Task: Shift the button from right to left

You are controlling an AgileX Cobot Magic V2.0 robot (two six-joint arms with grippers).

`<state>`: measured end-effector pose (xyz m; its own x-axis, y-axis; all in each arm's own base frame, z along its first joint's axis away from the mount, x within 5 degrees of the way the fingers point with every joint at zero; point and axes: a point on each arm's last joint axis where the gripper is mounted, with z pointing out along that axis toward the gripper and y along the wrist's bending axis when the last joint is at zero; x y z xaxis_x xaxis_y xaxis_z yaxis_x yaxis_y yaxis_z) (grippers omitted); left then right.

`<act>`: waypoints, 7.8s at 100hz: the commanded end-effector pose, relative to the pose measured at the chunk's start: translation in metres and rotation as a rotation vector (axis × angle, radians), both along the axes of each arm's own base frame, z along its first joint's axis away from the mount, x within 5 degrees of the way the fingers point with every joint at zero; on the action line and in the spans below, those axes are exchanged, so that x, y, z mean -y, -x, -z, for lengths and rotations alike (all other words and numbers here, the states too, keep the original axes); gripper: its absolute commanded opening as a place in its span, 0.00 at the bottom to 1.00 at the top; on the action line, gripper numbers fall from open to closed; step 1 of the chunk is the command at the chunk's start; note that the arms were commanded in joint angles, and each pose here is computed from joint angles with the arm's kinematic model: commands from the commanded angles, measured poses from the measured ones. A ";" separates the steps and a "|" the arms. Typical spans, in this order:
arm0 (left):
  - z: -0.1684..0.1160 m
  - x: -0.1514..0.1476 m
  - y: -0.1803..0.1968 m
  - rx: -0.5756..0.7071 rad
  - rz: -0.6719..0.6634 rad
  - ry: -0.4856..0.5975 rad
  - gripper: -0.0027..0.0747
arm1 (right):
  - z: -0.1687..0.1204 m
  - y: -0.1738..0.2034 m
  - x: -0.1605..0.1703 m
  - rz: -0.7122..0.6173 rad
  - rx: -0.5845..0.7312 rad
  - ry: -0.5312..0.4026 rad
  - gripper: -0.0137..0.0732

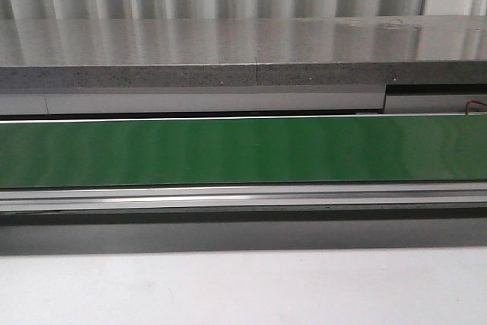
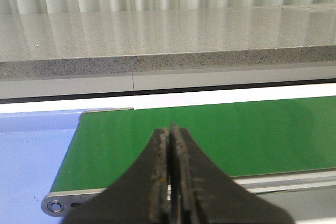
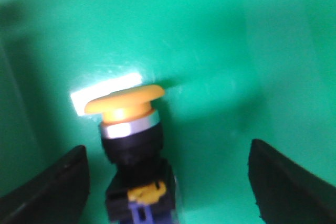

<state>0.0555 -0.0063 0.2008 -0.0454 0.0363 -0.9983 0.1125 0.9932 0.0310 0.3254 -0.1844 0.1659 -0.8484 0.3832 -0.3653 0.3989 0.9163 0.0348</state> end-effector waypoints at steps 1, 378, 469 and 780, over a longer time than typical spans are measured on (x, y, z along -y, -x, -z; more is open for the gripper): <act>-0.001 0.000 0.002 0.086 0.006 0.013 0.01 | -0.017 -0.006 0.007 0.002 0.079 0.053 0.86; -0.093 0.000 0.007 0.126 0.011 0.029 0.01 | -0.151 0.233 -0.188 -0.444 0.882 0.237 0.08; -0.133 0.021 -0.089 -0.708 0.074 0.047 0.17 | -0.151 0.233 -0.188 -0.444 0.882 0.237 0.08; -0.131 0.101 -0.215 -0.744 0.012 -0.237 0.01 | -0.151 0.233 -0.188 -0.444 0.882 0.237 0.08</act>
